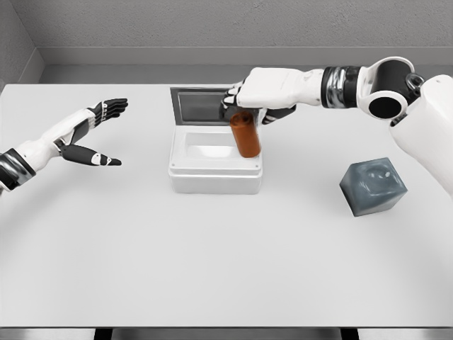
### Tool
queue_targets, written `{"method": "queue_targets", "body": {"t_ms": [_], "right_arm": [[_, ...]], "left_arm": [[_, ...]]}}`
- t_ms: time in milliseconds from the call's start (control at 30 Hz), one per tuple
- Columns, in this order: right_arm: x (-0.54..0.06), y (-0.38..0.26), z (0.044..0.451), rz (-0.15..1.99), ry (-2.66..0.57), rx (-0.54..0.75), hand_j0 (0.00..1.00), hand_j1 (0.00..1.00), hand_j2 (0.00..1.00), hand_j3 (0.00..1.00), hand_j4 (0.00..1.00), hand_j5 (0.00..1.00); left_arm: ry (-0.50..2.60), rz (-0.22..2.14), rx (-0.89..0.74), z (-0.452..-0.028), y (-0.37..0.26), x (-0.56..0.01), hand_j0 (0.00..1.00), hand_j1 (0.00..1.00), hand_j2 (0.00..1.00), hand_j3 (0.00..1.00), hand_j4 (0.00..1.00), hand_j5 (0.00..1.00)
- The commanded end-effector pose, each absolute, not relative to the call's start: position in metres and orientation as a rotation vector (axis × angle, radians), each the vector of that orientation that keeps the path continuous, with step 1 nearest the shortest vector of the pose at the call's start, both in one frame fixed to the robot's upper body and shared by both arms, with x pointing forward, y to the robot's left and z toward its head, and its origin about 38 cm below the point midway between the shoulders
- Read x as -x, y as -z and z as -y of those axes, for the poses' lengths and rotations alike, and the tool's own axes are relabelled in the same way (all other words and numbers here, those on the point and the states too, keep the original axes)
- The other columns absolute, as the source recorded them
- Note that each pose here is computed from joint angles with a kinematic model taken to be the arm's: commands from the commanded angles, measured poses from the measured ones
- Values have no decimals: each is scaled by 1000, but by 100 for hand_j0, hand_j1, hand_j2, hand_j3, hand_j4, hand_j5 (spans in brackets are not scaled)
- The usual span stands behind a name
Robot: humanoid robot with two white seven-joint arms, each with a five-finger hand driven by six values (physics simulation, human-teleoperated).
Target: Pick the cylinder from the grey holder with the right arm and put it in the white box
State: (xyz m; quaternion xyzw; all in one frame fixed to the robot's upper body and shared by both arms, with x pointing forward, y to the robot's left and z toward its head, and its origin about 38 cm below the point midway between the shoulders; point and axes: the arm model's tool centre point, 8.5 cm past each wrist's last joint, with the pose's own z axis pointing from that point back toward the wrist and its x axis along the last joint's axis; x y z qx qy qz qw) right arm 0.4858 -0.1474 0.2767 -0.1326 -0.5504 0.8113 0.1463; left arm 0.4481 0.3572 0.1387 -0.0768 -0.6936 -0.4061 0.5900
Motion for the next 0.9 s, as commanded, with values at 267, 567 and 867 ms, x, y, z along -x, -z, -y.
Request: {"method": "queue_targets", "body": {"t_ms": [267,567,867], "right_arm": [[-466,-324,167,1725,-2297,515,100,100,100,100,100,100],[-465,-329,322,1584,-1973,698,100,100,100,100,100,100],[-464,-307,352,1467,-1952,679,100,100,100,100,100,100]], "left_arm": [[939,1618,178,-358,-140,-449,100,100,100,100,100,100],[904,1752,232,-317,-196,-491,100,100,100,100,100,100],[993,1664,376,-273,-189,-500,100,100,100,100,100,100]]}}
